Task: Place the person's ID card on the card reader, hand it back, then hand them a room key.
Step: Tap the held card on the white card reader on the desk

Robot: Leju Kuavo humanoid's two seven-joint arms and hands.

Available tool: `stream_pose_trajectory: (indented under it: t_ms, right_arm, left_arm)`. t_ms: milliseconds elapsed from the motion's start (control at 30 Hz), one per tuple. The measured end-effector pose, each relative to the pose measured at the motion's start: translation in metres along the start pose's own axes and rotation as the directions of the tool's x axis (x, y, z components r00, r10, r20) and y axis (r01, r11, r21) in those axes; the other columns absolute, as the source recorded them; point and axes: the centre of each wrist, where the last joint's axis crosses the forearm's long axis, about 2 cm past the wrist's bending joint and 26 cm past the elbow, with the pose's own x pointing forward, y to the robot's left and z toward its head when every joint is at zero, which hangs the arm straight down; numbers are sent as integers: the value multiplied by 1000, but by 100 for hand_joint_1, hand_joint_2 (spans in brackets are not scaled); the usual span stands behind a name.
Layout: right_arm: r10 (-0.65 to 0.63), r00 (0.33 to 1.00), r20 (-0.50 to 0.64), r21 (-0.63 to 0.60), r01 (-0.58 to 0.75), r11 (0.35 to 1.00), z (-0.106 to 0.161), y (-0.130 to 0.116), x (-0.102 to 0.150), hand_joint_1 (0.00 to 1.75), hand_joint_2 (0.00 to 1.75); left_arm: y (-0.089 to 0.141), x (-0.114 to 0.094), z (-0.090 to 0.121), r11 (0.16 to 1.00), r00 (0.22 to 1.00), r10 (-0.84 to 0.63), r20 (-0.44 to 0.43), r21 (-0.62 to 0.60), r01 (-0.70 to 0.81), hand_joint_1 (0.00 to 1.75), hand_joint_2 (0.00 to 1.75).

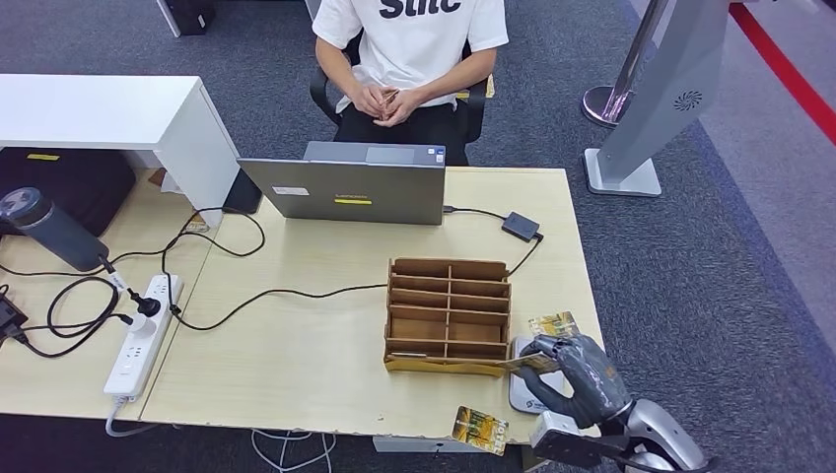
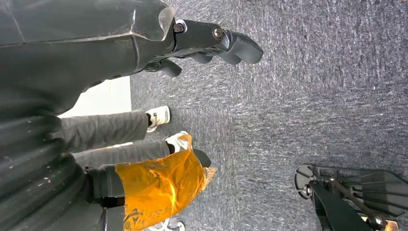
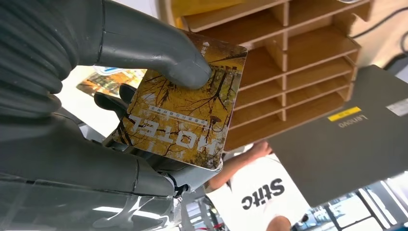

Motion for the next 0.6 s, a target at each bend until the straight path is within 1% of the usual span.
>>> stream_pose_trajectory:
  t_ms: [267,600]
  right_arm:
    - [16,998,-64,44,-13,999,11,2,-14,175,175]
    - [35,995,-98,81,-27,996,18,3,-23,175,175]
  left_arm:
    - [0,0,0,1000,1000,-4,0,1,4,0,175]
    - [1,-1,0,1000,1000,-14,1,-1,14,0,175]
